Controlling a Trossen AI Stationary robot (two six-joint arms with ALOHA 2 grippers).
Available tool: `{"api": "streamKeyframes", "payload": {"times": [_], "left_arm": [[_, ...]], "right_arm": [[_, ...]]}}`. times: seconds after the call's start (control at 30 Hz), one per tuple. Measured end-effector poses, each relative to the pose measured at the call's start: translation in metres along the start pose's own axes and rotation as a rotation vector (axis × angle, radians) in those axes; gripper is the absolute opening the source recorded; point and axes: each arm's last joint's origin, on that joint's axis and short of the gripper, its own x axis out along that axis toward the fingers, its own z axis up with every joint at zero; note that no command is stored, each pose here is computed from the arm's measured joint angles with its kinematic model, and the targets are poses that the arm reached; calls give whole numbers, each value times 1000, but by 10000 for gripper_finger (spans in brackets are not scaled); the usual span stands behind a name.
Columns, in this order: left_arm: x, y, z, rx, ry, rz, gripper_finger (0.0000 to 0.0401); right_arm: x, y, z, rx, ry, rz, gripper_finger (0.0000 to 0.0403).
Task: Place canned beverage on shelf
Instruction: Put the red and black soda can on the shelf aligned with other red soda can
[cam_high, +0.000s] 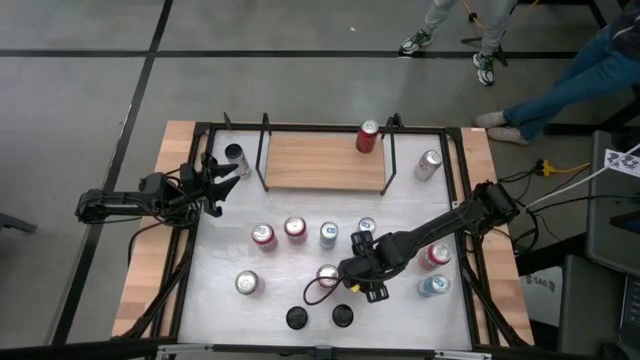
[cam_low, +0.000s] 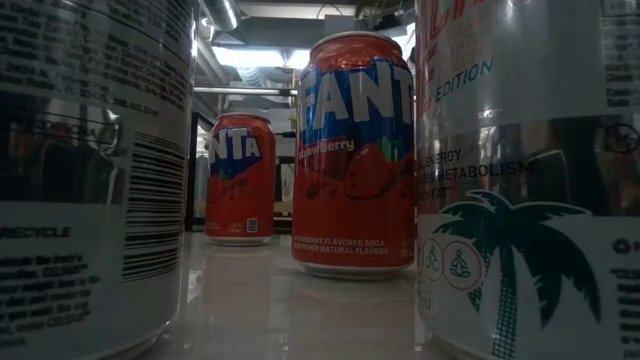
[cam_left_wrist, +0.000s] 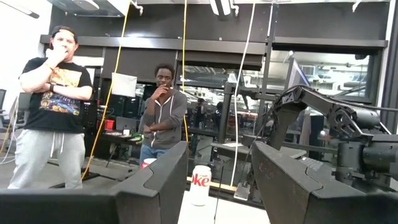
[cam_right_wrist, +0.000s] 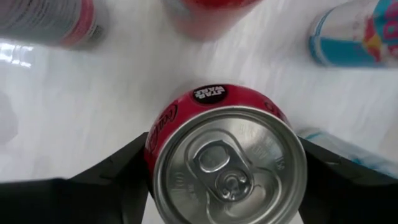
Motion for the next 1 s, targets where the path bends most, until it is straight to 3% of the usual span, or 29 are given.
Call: {"api": "streamKeyframes", "payload": {"times": [0.57, 1.0], "left_arm": [[0, 0, 0, 0, 0, 0, 174], [0, 0, 0, 0, 0, 0, 174]], "right_arm": [[-81, -8, 16, 89, -42, 0, 289], [-141, -77, 23, 200, -155, -54, 292]]}}
